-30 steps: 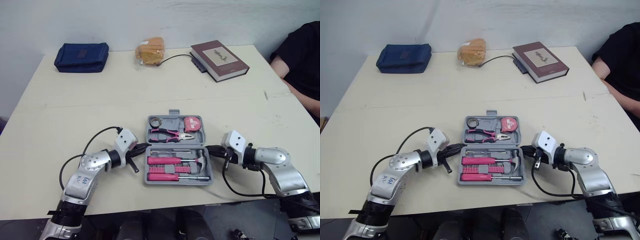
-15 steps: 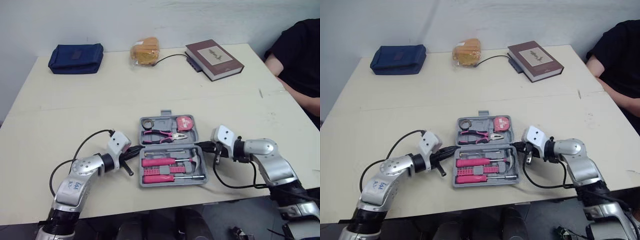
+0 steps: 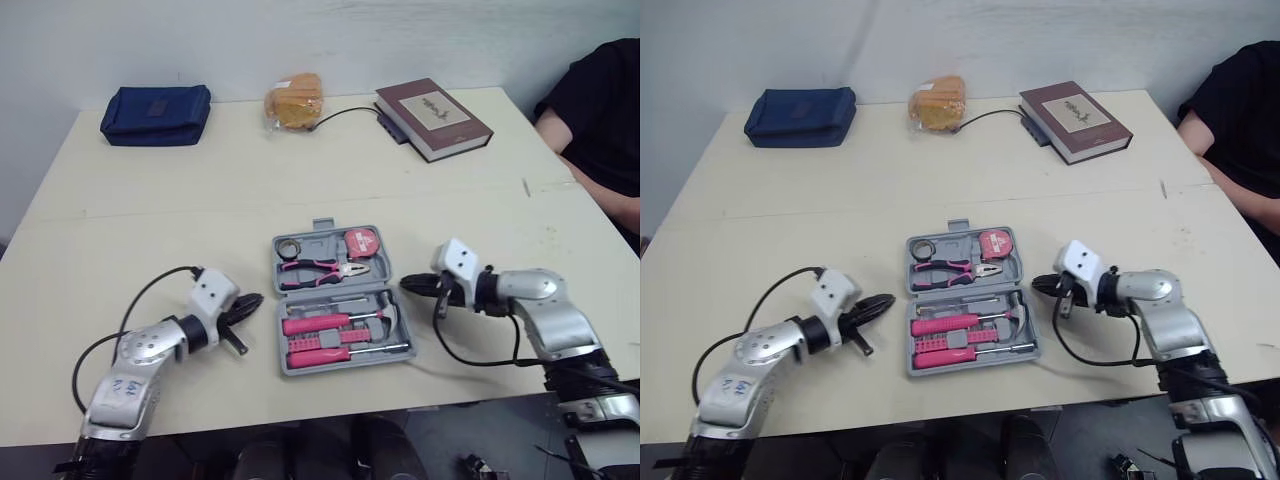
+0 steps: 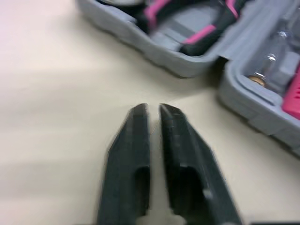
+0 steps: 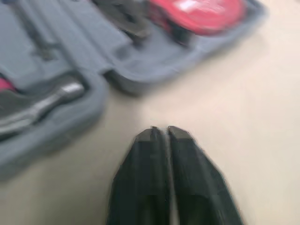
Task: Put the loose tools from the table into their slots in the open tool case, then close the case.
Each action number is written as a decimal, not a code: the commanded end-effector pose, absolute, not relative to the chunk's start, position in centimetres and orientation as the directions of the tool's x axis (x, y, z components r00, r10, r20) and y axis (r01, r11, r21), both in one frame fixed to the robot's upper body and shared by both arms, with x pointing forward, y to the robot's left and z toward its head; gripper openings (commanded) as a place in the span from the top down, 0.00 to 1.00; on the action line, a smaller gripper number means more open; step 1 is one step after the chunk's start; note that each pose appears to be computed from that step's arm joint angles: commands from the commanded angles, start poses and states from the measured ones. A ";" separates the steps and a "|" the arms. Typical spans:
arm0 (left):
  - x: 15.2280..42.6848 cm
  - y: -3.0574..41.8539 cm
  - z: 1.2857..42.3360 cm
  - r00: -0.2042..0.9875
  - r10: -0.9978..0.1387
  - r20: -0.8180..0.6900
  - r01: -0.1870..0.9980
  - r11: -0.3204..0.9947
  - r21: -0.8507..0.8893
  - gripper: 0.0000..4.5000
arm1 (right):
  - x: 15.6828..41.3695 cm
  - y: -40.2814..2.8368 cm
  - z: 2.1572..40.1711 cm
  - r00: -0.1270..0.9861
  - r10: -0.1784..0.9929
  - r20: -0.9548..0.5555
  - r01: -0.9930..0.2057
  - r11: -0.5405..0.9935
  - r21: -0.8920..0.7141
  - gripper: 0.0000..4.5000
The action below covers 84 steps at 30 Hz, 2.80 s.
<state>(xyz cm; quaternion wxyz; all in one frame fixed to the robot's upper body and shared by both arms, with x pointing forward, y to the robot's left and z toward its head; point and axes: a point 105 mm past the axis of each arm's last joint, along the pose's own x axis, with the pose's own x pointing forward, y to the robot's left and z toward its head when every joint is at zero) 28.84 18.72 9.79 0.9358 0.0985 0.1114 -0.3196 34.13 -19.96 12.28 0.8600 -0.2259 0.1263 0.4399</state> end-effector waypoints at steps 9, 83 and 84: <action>30.8 18.5 16.2 0.796 -0.531 -0.291 0.518 0.846 -0.124 0.01 | 33.8 -19.7 17.8 0.561 0.648 -0.515 -0.651 0.730 0.209 0.00; 36.7 15.3 17.6 0.916 -0.401 -0.015 0.398 0.905 0.148 0.98 | 37.0 -13.3 16.4 0.789 0.601 -0.130 -0.608 0.732 -0.308 1.00; 36.5 15.7 17.3 0.917 -0.399 -0.005 0.392 0.898 0.200 0.98 | 36.9 -13.6 16.1 0.792 0.602 -0.104 -0.595 0.720 -0.357 1.00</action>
